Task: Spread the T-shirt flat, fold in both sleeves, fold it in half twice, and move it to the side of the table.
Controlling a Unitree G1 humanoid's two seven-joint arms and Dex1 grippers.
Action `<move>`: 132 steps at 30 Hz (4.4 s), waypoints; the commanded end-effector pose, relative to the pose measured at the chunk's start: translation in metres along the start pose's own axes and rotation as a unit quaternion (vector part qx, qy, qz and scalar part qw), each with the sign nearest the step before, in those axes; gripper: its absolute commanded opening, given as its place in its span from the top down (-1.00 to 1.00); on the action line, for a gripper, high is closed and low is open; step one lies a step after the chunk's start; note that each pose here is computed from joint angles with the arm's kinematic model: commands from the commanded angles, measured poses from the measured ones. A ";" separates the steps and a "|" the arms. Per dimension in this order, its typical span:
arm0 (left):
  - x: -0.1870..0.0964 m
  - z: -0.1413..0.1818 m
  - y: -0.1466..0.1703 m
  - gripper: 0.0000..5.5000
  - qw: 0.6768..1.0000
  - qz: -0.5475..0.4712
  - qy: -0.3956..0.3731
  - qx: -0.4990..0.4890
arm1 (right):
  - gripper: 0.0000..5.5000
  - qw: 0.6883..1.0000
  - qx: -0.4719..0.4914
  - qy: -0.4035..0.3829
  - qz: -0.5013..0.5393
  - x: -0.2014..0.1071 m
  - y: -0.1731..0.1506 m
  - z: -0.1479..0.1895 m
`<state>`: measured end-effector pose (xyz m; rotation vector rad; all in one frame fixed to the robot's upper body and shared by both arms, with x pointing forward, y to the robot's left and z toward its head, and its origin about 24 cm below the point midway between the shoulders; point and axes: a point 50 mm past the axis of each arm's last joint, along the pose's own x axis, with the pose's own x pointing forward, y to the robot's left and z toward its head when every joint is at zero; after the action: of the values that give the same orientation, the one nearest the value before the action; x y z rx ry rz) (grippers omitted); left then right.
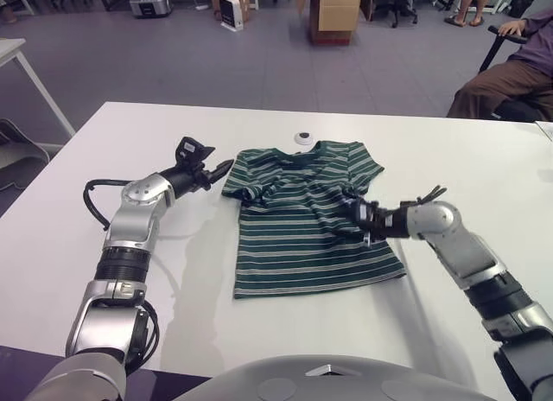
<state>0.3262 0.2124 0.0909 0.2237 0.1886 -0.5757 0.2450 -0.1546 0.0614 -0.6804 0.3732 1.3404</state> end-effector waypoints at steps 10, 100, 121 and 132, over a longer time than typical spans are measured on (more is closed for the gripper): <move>0.004 -0.068 0.030 -0.10 0.959 0.039 0.252 0.122 | 0.34 0.986 -0.053 0.056 0.149 -0.019 0.046 0.002; 0.013 -0.004 -0.039 -0.04 0.970 0.040 -0.082 -0.227 | 0.76 0.685 0.556 -0.169 -0.439 -0.024 -0.077 -0.092; 0.005 -0.005 -0.053 -0.34 0.984 0.055 -0.048 -0.161 | 0.81 0.661 0.591 -0.172 -0.429 0.000 -0.081 -0.082; 0.004 -0.004 -0.061 -0.34 0.990 0.036 -0.044 -0.132 | 1.00 0.707 0.509 -0.258 -0.419 -0.009 -0.102 -0.039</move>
<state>0.2981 0.1620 0.0786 -0.0996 0.1530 -0.4676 0.3426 -0.2048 0.0479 0.4787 0.2829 0.1943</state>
